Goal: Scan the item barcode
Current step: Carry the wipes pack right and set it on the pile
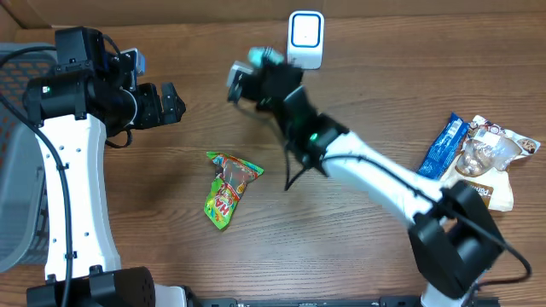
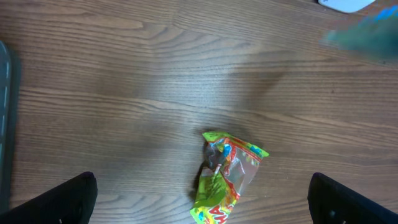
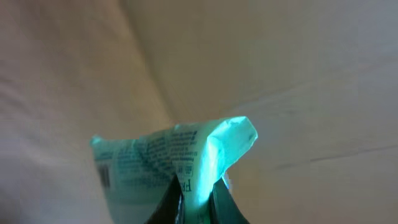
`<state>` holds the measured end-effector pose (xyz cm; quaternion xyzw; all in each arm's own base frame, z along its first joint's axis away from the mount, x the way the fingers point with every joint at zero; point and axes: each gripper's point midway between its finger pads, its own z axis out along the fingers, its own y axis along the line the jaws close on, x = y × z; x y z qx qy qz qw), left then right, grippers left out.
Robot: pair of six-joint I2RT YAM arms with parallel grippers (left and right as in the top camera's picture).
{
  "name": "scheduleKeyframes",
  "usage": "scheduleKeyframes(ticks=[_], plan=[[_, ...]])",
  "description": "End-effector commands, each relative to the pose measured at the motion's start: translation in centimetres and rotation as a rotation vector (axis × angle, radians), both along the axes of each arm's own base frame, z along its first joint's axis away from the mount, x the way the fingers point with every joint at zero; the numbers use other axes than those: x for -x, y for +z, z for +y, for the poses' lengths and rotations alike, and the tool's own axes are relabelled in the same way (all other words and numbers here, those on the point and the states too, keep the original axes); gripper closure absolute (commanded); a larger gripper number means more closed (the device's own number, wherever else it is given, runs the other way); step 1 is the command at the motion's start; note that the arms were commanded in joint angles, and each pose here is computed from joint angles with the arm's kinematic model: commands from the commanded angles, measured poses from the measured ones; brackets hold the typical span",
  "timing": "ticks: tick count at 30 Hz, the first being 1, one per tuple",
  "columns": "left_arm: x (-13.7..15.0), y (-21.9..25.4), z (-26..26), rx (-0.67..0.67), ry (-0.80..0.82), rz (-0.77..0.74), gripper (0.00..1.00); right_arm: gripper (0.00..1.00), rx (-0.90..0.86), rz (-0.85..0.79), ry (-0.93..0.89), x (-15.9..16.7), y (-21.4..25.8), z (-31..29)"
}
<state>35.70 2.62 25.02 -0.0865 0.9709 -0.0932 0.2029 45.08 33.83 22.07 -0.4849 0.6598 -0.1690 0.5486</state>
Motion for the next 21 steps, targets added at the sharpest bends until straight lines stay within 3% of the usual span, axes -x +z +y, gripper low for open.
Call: scheduleKeyframes(ticks=[1,5,13,17,21], plan=[[0.1,0.0,-0.3,0.002,-0.027,-0.003,0.01,0.96,-0.338,0.119,-0.247,0.9,-0.3,-1.2],[0.1,0.0,-0.3,0.002,-0.026,-0.003,0.0,0.96,-0.413,0.278,-0.368,3.3,-3.7,-1.6],[0.1,0.0,-0.3,0.002,-0.027,-0.003,0.0,0.96,-0.367,0.491,-0.581,7.1,-9.0,-5.1],[0.1,0.0,-0.3,0.002,-0.026,-0.003,0.0,0.96,-0.571,0.664,-0.731,9.0,-9.8,-5.7],[0.1,0.0,-0.3,0.002,-0.027,-0.003,0.01,0.96,-0.714,0.913,-0.668,9.5,-8.4,-5.5]])
